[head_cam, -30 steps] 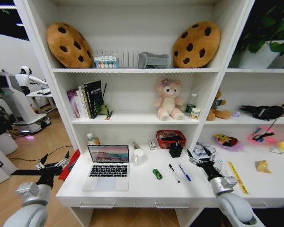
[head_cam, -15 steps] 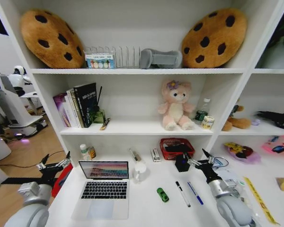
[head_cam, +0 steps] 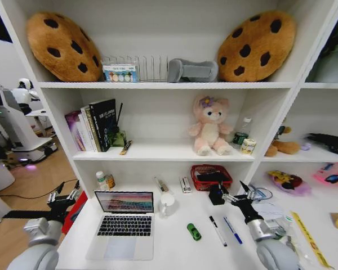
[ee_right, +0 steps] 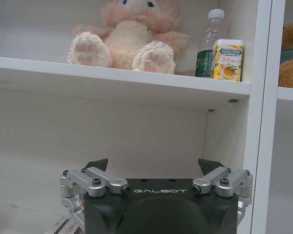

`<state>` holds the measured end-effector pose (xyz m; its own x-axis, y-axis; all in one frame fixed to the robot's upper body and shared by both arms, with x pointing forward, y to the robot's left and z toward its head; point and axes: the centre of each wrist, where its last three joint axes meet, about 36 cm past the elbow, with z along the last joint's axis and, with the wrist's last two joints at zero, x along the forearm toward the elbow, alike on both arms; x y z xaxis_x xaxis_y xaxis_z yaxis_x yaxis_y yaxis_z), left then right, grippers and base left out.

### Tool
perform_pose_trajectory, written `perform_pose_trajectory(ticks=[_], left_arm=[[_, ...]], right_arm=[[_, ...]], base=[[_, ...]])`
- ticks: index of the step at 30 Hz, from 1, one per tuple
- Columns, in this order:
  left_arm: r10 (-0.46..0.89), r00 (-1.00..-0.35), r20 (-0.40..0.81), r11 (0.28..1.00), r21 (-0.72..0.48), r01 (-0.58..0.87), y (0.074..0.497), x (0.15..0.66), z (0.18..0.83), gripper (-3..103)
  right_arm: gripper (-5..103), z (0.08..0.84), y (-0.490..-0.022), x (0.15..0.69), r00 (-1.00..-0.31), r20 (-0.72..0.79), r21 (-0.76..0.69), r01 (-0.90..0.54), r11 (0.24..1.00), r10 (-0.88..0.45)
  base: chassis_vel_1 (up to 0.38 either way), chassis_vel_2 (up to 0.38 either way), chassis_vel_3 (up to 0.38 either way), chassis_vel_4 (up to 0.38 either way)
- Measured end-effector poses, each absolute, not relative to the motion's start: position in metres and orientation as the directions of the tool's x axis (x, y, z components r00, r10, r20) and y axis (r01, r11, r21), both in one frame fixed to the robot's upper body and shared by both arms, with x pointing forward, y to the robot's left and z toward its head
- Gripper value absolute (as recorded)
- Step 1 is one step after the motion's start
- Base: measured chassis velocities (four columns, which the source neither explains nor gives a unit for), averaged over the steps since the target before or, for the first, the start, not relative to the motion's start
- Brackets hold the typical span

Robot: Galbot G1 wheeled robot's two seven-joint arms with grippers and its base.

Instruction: Organize the objects on the table.

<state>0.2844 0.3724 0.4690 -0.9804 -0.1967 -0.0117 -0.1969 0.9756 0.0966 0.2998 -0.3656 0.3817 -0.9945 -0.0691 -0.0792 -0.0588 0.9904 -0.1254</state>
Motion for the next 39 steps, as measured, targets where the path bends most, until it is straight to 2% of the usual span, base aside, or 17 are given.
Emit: perform_pose_trajectory(ticks=[1, 4, 6, 7, 9, 10, 12, 13, 15, 19, 27, 29, 34, 36, 37, 39], left_arm=[[-0.175, -0.985, -0.009, 0.979, 0.105, -0.175, 0.373, 0.284, 0.471, 39], [-0.153, -0.988, -0.003, 0.981, 0.116, -0.153, 0.374, 0.283, 0.472, 34], [-0.116, -0.993, 0.008, 0.983, 0.143, -0.113, 0.375, 0.284, 0.474, 23], [-0.116, -0.993, 0.008, 0.983, 0.143, -0.113, 0.375, 0.284, 0.474, 23], [-0.058, -0.998, 0.028, 0.98, 0.19, -0.052, 0.377, 0.29, 0.478, 12], [-0.058, -0.998, 0.028, 0.98, 0.19, -0.052, 0.377, 0.29, 0.478, 12], [0.001, -0.999, 0.043, 0.971, 0.238, 0.011, 0.378, 0.299, 0.486, 1], [0.001, -0.999, 0.043, 0.971, 0.238, 0.011, 0.378, 0.299, 0.486, 1], [0.106, -0.991, 0.077, 0.937, 0.325, 0.125, 0.378, 0.319, 0.499, 0], [0.189, -0.974, 0.124, 0.9, 0.376, 0.222, 0.375, 0.336, 0.51, 0], [0.273, -0.937, 0.219, 0.835, 0.43, 0.344, 0.38, 0.349, 0.518, 0], [0.327, -0.911, 0.253, 0.788, 0.459, 0.41, 0.378, 0.353, 0.532, 0], [0.357, -0.893, 0.276, 0.759, 0.471, 0.449, 0.376, 0.36, 0.542, 0], [0.391, -0.866, 0.311, 0.716, 0.489, 0.498, 0.373, 0.367, 0.552, 0], [0.391, -0.866, 0.311, 0.716, 0.489, 0.498, 0.373, 0.367, 0.552, 0], [0.43, -0.83, 0.356, 0.652, 0.514, 0.558, 0.37, 0.374, 0.56, 0]], right_arm=[[100, 0.378, -0.365, 0.297, -0.995, -0.078, -0.12, -0.051, 0.991, -0.061], [100, 0.376, -0.365, 0.296, -0.996, -0.076, -0.119, -0.043, 0.992, -0.053], [100, 0.371, -0.368, 0.294, -0.997, -0.073, -0.119, -0.031, 0.992, -0.039], [100, 0.371, -0.368, 0.294, -0.997, -0.073, -0.119, -0.031, 0.992, -0.039], [100, 0.364, -0.369, 0.291, -0.997, -0.066, -0.12, -0.018, 0.993, -0.026], [100, 0.364, -0.369, 0.291, -0.997, -0.066, -0.12, -0.018, 0.993, -0.026], [100, 0.358, -0.367, 0.288, -0.998, -0.058, -0.116, -0.012, 0.993, -0.019], [100, 0.358, -0.367, 0.288, -0.998, -0.058, -0.116, -0.012, 0.993, -0.019], [100, 0.348, -0.365, 0.286, -0.999, -0.047, -0.106, -0.004, 0.994, -0.009], [100, 0.342, -0.364, 0.286, -0.999, -0.042, -0.099, 0.005, 0.995, 0.001], [100, 0.334, -0.362, 0.281, -0.999, -0.03, -0.097, 0.017, 0.995, 0.014], [100, 0.332, -0.361, 0.279, -1.0, -0.026, -0.099, 0.019, 0.995, 0.016], [100, 0.332, -0.359, 0.279, -0.999, -0.028, -0.097, 0.022, 0.995, 0.02], [100, 0.331, -0.357, 0.279, -0.999, -0.031, -0.091, 0.029, 0.995, 0.026], [100, 0.331, -0.357, 0.279, -0.999, -0.031, -0.091, 0.029, 0.995, 0.026], [100, 0.33, -0.355, 0.276, -0.999, -0.029, -0.088, 0.031, 0.996, 0.029]], base=[[0.0, 0.0, 0.0, 0.0], [0.0, 0.0, 0.0, 0.0], [0.0, 0.0, 0.0, 0.0], [0.0, 0.0, 0.0, 0.0], [0.0, 0.0, 0.0, 0.0], [0.0, 0.0, 0.0, 0.0], [0.0, 0.0, 0.0, 0.0], [0.0, 0.0, 0.0, 0.0], [0.0, 0.0, 0.0, 0.0], [0.0, 0.0, 0.0, 0.0], [0.0, 0.0, 0.0, 0.0], [0.0, 0.0, 0.0, 0.0], [0.0, 0.0, 0.0, 0.0], [0.0, 0.0, 0.0, 0.0], [0.0, 0.0, 0.0, 0.0], [0.0, 0.0, 0.0, 0.0]])
